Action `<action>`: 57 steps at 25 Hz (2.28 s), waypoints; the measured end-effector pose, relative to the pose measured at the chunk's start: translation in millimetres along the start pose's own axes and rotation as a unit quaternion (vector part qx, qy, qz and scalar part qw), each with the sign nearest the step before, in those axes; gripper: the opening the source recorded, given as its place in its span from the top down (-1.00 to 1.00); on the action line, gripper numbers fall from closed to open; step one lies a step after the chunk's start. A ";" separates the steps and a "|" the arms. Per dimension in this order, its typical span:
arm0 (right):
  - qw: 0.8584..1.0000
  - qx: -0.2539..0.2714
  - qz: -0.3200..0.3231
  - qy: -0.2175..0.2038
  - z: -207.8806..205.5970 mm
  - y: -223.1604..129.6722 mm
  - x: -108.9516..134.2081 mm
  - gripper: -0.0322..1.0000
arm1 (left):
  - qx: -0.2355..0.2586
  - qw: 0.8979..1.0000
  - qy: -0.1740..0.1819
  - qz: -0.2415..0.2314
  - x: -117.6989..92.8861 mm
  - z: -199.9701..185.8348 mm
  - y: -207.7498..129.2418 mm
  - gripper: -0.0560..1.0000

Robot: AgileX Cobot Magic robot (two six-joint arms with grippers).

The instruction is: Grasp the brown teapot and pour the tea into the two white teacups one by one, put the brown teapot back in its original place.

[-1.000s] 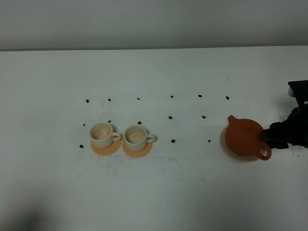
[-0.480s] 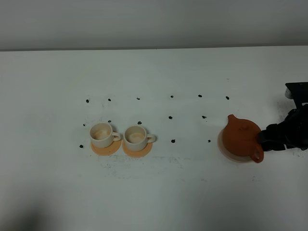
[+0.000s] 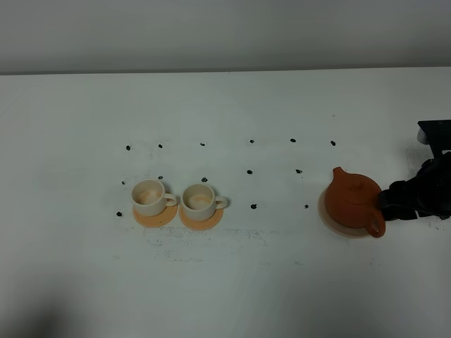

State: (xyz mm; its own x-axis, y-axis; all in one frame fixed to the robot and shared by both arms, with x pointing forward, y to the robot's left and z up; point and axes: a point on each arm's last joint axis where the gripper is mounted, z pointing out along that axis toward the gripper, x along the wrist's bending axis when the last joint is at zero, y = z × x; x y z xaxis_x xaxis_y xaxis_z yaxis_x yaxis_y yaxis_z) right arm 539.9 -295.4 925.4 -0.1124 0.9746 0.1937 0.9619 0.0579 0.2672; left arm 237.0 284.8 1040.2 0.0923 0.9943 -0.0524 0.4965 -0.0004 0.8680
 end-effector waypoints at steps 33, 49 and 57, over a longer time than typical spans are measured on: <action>0.983 -0.155 -0.015 -0.093 -75.8 -25.5 2.1 -0.14 | 0.000 1.000 0.000 0.000 0.0 0.0 0.0 0.30; 0.989 -0.095 -0.007 -0.116 -16.9 -35.1 -1.6 -0.14 | 0.000 1.000 0.000 0.000 0.0 0.0 0.0 0.30; 0.990 -0.089 -0.020 -0.109 -8.9 -34.6 6.6 -0.14 | 0.000 1.000 0.000 0.000 0.0 0.0 0.0 0.30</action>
State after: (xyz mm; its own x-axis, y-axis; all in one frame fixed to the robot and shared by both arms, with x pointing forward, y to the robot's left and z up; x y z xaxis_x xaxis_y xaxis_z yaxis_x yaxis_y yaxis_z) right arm 503.7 -292.9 925.8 -0.0737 0.9970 -0.0235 0.8965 0.0766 0.4364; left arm 237.0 284.8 1040.2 0.0923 0.9943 -0.0524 0.4965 -0.0004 0.8680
